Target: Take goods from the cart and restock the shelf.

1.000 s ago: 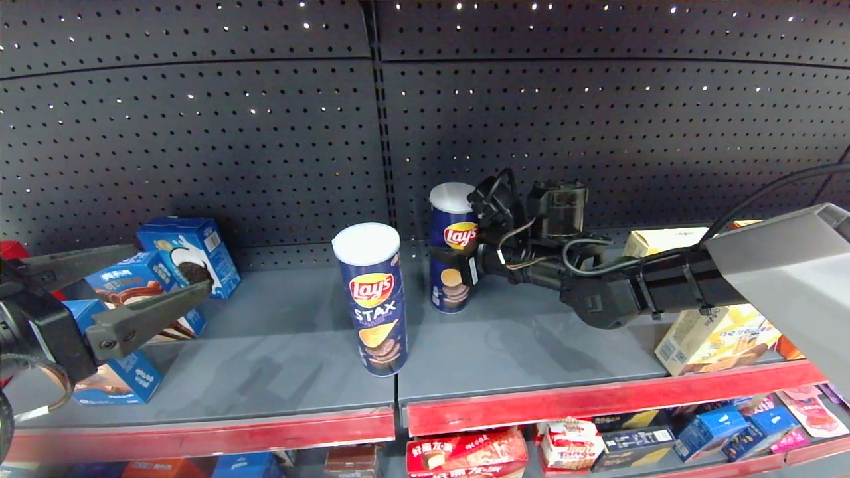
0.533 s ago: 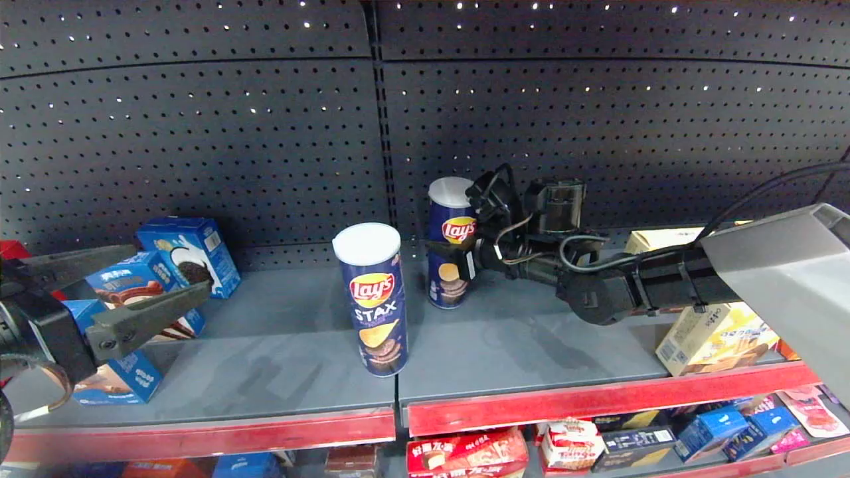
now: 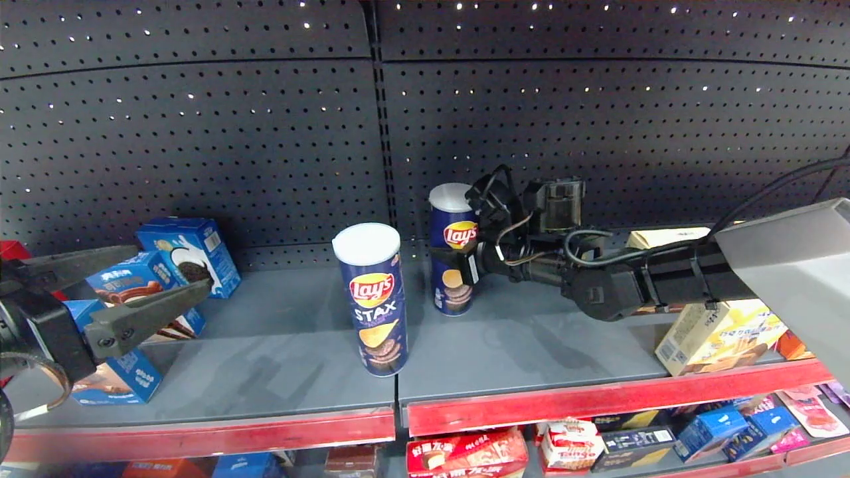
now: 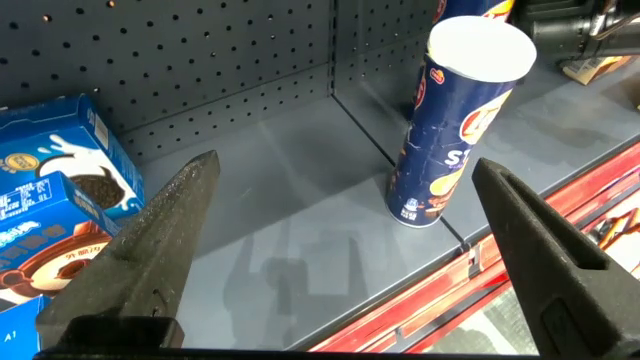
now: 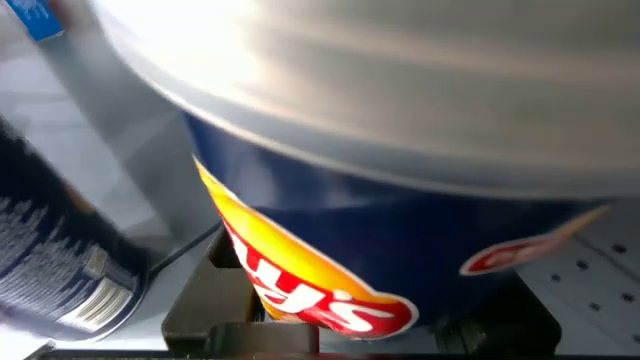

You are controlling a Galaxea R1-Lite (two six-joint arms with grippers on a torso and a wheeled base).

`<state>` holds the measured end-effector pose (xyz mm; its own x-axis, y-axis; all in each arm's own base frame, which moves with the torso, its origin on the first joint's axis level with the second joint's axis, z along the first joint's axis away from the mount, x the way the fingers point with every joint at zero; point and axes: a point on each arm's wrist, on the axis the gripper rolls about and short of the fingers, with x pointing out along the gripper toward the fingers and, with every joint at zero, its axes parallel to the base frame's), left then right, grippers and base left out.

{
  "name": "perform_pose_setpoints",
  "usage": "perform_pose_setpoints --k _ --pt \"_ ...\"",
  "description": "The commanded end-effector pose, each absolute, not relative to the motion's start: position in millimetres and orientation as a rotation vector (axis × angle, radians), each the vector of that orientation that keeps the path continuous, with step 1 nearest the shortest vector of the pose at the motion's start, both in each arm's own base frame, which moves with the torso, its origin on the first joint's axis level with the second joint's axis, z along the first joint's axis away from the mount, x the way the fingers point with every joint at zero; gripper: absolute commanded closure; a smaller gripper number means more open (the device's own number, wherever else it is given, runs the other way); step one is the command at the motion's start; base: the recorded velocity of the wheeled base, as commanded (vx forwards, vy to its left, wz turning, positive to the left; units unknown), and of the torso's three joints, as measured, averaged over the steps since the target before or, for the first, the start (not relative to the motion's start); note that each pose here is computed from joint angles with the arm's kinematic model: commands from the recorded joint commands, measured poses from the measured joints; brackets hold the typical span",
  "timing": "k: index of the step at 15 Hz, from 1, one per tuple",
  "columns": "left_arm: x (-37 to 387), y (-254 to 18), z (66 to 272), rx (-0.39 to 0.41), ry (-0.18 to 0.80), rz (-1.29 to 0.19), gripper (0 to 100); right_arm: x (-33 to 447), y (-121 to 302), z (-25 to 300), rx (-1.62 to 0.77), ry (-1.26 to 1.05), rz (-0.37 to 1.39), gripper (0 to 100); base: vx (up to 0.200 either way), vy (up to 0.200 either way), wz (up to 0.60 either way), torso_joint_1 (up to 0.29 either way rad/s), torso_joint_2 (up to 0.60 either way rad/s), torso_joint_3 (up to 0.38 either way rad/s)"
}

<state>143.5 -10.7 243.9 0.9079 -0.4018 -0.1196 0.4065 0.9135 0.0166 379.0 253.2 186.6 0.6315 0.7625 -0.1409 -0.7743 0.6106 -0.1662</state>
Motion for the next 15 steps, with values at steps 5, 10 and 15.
perform_pose_setpoints --k 5,10,15 --pt "143 -11 243 0.039 0.117 -0.416 0 372 258 194 -0.22 0.046 0.865 100 0.0 0.0 0.0 0.0 0.0 0.0" --pt "143 -11 243 0.04 0.115 -0.418 0 373 258 201 -0.192 0.047 0.861 0 0.0 0.0 0.0 0.0 0.0 0.0" --pt "143 -11 241 0.038 0.123 -0.418 0 367 255 206 -0.183 0.059 0.85 0 0.0 0.0 0.0 0.0 0.0 0.0"
